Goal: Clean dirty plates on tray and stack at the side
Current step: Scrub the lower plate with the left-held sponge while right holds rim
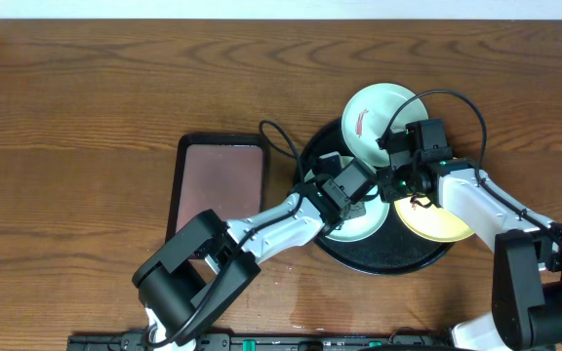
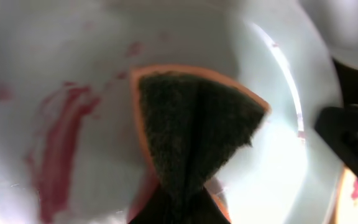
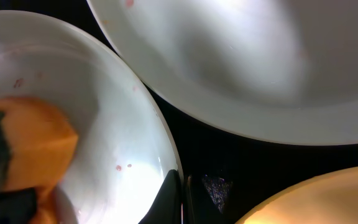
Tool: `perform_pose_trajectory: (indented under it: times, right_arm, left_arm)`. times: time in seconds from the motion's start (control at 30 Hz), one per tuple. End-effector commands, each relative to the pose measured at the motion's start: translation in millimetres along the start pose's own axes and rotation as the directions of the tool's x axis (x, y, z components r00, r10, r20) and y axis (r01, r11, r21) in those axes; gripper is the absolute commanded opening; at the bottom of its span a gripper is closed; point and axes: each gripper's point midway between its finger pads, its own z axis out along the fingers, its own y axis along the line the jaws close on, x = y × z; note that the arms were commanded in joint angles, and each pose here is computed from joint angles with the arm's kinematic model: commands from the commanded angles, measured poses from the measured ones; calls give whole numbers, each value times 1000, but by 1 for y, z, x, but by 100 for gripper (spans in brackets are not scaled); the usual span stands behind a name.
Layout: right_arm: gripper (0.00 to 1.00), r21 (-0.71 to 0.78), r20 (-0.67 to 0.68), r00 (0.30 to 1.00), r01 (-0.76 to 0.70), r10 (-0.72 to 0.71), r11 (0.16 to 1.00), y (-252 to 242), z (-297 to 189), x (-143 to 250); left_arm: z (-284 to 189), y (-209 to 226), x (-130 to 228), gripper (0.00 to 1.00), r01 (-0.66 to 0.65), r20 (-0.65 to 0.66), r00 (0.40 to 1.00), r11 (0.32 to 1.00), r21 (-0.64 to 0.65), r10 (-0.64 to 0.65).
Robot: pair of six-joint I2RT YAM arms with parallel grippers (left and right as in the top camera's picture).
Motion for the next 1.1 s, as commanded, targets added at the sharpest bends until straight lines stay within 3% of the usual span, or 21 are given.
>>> perform_pose_trajectory:
  times: [0.0,0.17,0.47,0.73,0.93,1.07]
  right_arm:
    - [1,-3,4,1000,4,-4,1000,2,0,-4]
    - [1,-3,0,1000,3,-3,1000,2,0,-3]
    - [1,-4,-3,1000,3,-3,1000,2,0,-2]
    - [1,-3,-2,1000,3,-3,1000,2,0,-2]
    - [1,-3,-2,1000,3,-3,1000,2,0,-2]
    - [1,-4,-4,1000,2,-2,1000,2,0,-2]
  left_arm:
    - [6,37,-12,8,1,88,996,987,-161,13]
    - [-4,62,-30,8,12,166,986,964,-264,33]
    - [-29,51,-55,8,-81,223,965,964,-252,139]
    - [-57,30,-67,8,-33,278,958,988,-153,75]
    - [-37,-9,-53,8,18,184,983,998,52,-28]
    - [-17,-14,-51,8,47,177,982,996,78,-61]
